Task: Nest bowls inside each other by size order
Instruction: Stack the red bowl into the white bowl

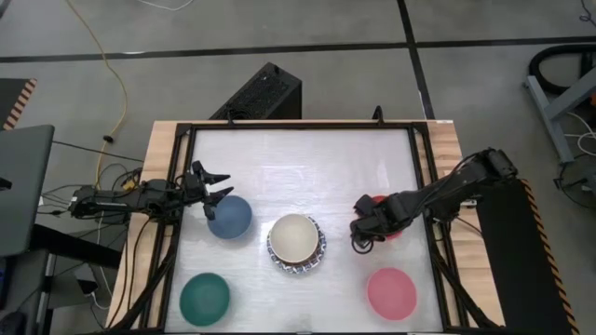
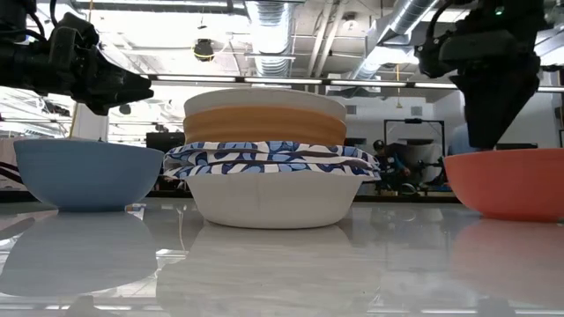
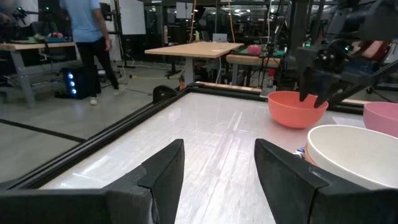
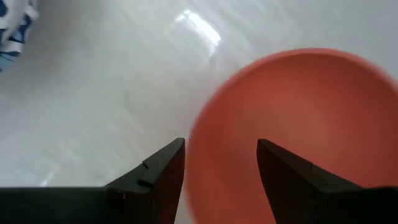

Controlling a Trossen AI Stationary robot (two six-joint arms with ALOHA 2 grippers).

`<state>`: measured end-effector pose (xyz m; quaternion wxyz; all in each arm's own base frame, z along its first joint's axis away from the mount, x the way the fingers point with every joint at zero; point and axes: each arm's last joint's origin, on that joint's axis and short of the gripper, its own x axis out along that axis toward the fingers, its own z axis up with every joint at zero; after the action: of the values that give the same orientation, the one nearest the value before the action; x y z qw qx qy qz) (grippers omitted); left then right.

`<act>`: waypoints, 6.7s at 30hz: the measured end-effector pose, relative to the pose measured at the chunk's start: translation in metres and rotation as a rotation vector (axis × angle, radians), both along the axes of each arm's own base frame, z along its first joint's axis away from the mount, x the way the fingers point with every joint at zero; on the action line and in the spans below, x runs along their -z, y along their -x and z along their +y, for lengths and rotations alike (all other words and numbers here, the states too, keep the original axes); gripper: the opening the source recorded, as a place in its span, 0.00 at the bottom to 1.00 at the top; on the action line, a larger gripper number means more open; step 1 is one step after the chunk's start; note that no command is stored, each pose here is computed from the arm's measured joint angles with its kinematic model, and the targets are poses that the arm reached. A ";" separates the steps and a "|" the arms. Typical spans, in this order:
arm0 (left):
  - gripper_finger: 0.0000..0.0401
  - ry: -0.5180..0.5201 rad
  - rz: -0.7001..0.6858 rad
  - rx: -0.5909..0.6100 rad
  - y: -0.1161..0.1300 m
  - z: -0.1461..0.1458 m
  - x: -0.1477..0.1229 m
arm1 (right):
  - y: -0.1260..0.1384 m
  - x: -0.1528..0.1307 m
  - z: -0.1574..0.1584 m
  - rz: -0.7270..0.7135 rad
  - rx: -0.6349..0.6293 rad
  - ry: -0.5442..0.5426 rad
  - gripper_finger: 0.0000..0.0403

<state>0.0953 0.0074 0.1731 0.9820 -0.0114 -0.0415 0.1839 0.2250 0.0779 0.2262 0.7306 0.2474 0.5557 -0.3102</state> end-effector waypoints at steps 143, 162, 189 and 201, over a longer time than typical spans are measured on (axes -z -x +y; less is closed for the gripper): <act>0.46 0.000 -0.001 -0.001 0.000 0.000 0.000 | -0.167 -0.059 0.081 -0.170 -1.223 0.151 0.02; 0.46 0.000 0.000 -0.001 0.000 0.000 0.000 | -0.173 -0.060 0.075 -0.219 -1.218 0.112 0.02; 0.46 0.000 0.000 -0.001 0.000 0.000 0.000 | -0.175 -0.060 0.068 -0.221 -1.000 0.095 0.13; 0.46 0.000 0.000 -0.001 0.000 0.000 0.000 | -0.176 -0.060 0.067 -0.223 -0.974 0.085 0.31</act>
<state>0.0953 0.0075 0.1732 0.9819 -0.0114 -0.0416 0.1844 0.4008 0.1447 0.2863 0.8551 -0.0391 0.5119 0.0729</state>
